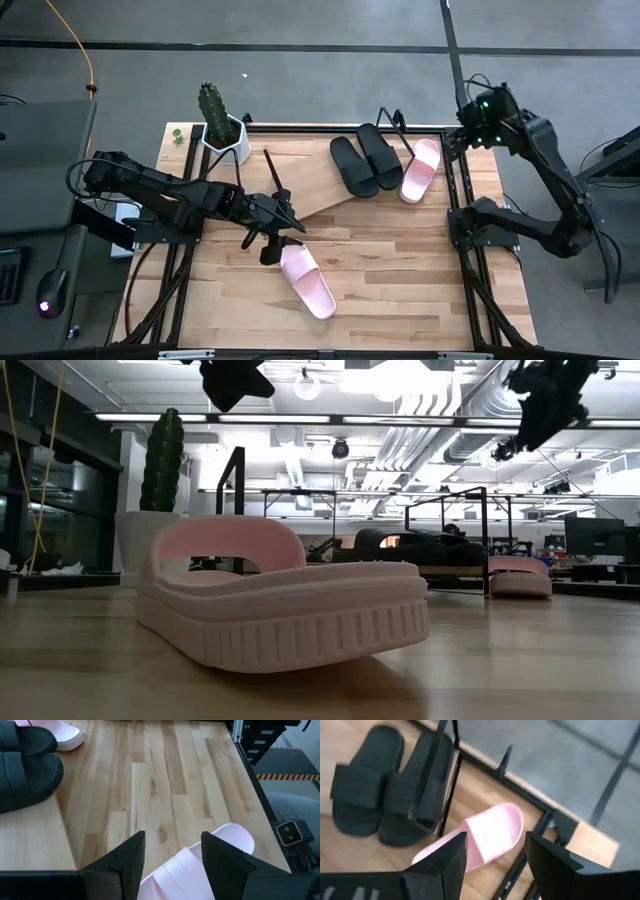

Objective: Pick and place slides into the shelf
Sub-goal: Put the top pink slide on the shelf

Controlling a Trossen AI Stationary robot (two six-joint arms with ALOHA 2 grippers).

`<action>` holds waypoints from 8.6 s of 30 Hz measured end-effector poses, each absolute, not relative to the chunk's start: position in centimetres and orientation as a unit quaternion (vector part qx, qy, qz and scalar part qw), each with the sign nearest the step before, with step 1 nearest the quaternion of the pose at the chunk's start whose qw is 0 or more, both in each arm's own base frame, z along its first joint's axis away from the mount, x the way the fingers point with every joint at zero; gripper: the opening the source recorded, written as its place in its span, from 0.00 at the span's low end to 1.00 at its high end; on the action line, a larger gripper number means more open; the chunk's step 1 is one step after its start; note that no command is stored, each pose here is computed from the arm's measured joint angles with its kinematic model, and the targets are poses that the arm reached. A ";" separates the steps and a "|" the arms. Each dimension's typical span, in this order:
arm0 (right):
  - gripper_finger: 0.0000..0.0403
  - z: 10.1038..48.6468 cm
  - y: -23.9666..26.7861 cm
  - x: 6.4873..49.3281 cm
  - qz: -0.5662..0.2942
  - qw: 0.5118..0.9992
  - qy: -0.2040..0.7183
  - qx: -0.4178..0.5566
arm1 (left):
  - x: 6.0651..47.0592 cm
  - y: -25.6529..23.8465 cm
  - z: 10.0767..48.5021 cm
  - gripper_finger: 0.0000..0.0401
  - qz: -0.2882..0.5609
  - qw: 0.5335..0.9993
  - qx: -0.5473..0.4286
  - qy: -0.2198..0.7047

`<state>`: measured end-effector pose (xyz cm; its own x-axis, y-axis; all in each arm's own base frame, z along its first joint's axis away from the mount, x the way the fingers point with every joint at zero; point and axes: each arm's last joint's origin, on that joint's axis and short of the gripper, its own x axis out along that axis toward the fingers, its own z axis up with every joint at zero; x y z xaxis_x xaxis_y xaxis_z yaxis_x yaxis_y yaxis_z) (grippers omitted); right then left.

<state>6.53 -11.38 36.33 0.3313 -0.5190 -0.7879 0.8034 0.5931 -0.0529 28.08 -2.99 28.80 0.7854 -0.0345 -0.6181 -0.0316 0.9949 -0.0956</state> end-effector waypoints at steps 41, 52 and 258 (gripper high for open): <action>0.40 41.6 -10.8 6.0 -0.394 0.876 0.249 0.121 | 28.3 -3.0 29.1 0.44 -0.007 0.951 -0.039 0.307; 0.40 41.2 -11.5 8.4 -0.328 0.899 0.267 0.113 | 28.3 -3.0 29.1 0.44 -0.007 0.951 -0.039 0.307; 0.40 23.0 -8.4 14.7 -0.340 0.744 0.574 0.047 | 28.2 -3.0 28.9 0.44 -0.010 0.947 -0.007 0.320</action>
<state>14.74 -8.40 23.02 0.1105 -0.4524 -0.8850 0.5597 0.7641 -0.3207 28.17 -2.97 28.91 0.7951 -0.0241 -0.6060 0.0145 0.9997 -0.0207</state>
